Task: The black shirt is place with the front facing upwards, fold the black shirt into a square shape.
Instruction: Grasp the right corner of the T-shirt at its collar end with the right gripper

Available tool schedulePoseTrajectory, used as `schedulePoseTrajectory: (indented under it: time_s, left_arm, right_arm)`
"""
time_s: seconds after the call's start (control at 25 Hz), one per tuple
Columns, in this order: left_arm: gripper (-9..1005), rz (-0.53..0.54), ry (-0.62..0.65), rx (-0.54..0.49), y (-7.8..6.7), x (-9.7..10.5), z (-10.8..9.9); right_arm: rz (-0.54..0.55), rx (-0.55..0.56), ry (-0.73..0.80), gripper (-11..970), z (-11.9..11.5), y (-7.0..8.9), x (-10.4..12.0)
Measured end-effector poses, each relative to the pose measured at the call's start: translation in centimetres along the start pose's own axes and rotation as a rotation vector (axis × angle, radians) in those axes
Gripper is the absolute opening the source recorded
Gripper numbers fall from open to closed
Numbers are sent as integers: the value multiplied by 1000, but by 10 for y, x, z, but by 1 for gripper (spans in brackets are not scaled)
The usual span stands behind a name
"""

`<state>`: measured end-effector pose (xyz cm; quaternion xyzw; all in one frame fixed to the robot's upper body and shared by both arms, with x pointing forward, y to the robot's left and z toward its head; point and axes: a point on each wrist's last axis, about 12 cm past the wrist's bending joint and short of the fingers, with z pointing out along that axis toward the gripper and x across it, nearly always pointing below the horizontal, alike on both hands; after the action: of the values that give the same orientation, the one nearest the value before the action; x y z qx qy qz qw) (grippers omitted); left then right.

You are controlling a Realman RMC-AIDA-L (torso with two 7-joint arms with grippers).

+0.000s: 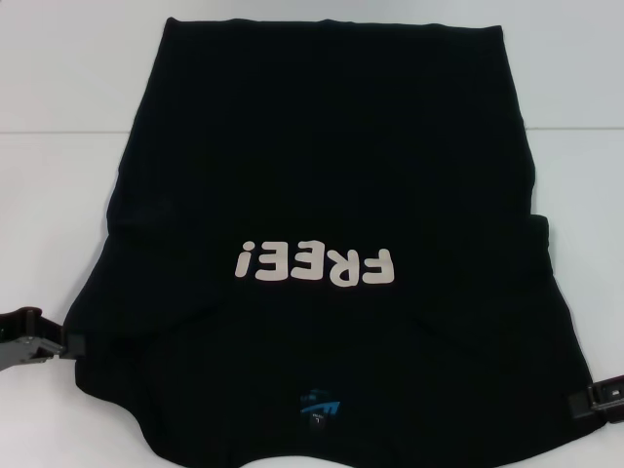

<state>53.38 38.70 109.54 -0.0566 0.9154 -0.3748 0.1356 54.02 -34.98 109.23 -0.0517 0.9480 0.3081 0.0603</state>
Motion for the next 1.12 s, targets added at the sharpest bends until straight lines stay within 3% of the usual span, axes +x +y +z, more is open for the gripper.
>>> schedulePoseTrajectory:
  time_s: [1.12]
  left_arm:
    - [2,6,2,4,-1,0,1]
  right_arm:
    - [-71,-48,40,825,22,22,-12]
